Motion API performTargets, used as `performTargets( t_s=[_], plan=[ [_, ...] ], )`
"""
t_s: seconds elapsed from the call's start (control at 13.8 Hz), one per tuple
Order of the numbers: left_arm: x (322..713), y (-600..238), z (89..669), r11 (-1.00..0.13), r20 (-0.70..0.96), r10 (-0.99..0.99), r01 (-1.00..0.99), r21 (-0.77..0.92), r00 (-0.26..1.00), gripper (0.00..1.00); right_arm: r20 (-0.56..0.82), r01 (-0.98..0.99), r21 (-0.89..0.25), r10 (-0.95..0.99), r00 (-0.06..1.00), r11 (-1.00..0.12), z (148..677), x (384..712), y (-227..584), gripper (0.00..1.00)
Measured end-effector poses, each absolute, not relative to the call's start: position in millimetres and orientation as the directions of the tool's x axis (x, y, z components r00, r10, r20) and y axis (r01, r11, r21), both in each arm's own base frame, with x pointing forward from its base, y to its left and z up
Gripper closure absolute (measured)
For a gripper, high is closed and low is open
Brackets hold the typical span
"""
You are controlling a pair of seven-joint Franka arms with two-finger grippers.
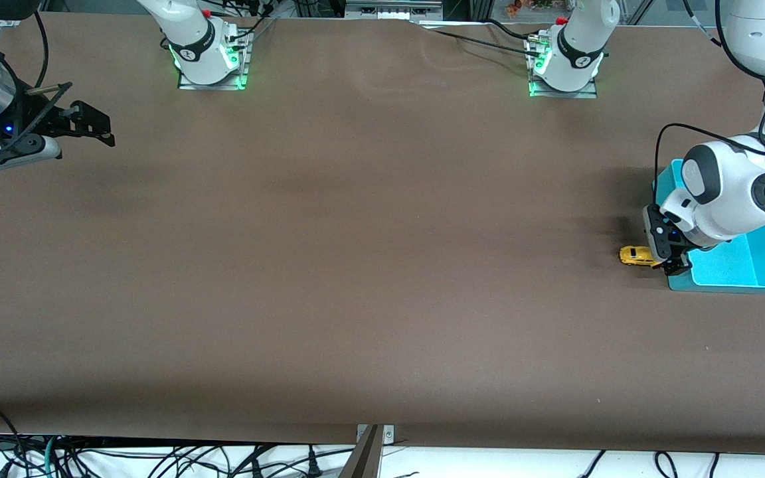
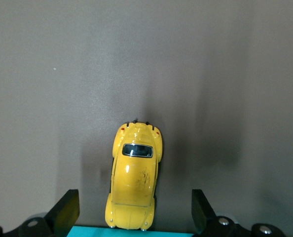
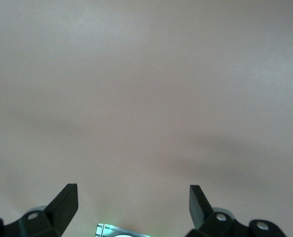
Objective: Wind and store yellow beetle car
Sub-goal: 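Grasp the yellow car with the left gripper while the right gripper retracts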
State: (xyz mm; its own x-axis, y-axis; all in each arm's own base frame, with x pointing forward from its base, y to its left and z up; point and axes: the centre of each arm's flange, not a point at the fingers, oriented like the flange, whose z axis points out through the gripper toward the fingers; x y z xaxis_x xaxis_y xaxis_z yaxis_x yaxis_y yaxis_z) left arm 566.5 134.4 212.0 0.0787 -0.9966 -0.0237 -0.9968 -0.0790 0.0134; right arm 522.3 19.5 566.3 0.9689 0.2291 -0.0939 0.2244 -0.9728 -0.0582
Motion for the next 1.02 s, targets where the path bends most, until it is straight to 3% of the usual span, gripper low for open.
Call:
performTargets(
  t_s=[1.02],
  plan=[
    [556.1,129.0,183.2,-0.070,-0.027,-0.997,-0.998,-0.004,0.070,0.00,-0.125,0.147,-0.047,0.152,0.980,-0.988,568.4,518.7,22.6,0.00]
  ],
)
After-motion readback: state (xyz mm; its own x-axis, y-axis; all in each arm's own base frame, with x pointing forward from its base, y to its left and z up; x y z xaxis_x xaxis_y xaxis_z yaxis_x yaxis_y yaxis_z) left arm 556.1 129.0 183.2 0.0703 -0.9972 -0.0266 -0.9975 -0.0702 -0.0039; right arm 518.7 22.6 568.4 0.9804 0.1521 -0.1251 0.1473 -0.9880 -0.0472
